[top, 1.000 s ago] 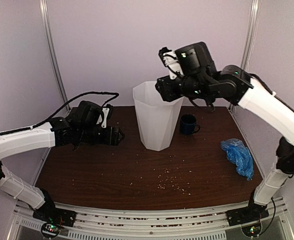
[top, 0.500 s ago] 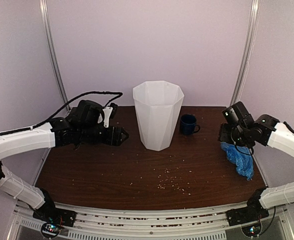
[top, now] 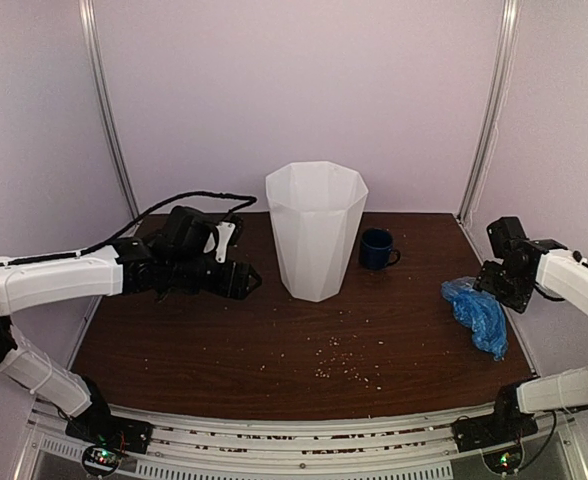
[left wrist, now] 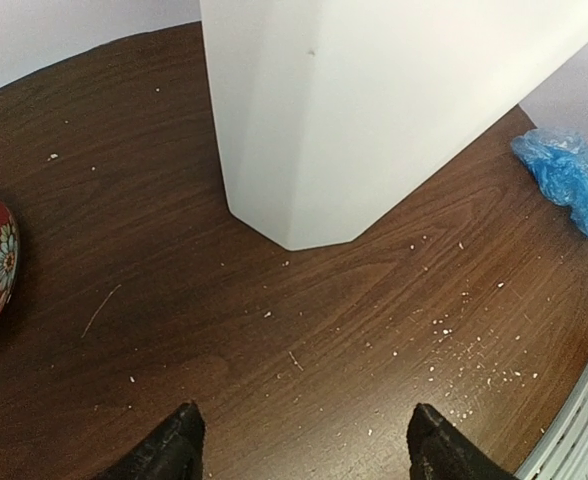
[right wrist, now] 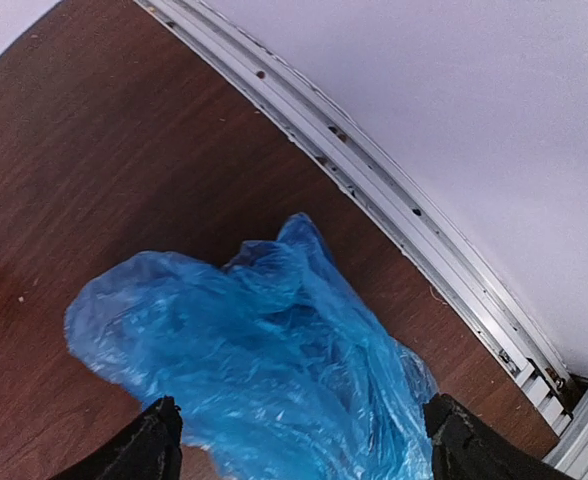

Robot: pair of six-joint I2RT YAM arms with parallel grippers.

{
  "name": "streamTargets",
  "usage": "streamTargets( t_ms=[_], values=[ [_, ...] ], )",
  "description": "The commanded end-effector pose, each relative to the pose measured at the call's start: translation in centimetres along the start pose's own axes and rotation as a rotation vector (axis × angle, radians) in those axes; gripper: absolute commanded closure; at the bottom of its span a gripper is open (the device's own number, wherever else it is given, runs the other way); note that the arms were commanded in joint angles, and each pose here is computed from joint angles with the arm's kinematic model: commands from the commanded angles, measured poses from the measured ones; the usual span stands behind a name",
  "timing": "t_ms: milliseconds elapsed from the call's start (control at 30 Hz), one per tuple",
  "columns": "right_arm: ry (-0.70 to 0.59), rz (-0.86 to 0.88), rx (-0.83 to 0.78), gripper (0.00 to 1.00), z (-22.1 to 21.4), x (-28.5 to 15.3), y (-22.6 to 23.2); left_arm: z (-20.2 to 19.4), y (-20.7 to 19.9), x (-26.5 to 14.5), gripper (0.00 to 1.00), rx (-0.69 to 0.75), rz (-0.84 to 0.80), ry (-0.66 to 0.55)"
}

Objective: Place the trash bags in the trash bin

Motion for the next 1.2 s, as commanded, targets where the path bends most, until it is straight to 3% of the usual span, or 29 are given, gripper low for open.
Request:
streamTargets(
  t_ms=[0, 333, 467, 600, 700, 1033, 1167],
  values=[
    [0.008, 0.031, 0.020, 0.19, 1.3, 2.2, 0.4, 1.4, -0.7, 0.1, 0.28, 0.037, -0.027, -0.050],
    [0.142, 0.170, -0.073, 0.41, -0.6, 4.5, 3.3, 0.9, -0.6, 0.1, 0.28, 0.021, -0.024, -0.042],
    [0.245, 0.297, -0.070, 0.65, -2.8, 4.5, 4.7, 0.8, -0.5, 0.0, 0.28, 0.000, -0.020, -0.042],
    [0.284, 0.454, -0.120, 0.90, -4.9, 1.7, 7.8, 0.7, -0.4, 0.1, 0.28, -0.007, -0.012, -0.040],
    [0.313, 0.544, -0.211, 1.00, -7.3, -1.6, 10.4, 0.7, -0.2, 0.1, 0.28, -0.008, -0.003, -0.041],
    [0.362, 0.798, -0.522, 1.00, -15.4, -11.9, 17.0, 0.4, -0.1, -0.1, 0.27, -0.013, 0.005, -0.041],
    [0.484, 0.892, -0.751, 1.00, -20.4, -14.1, 19.3, 0.2, -0.1, 0.2, 0.27, -0.013, 0.005, -0.032]
  ],
)
Point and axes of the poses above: each gripper's point midway between its finger pads, its own x axis out along the fingers, its own y axis along the line the jaws close on, z = x × y, the point moved 4 cm from there along -x, back along the fingers, and after that the axes turned 8 degrees about x, right-handed, at the moved point
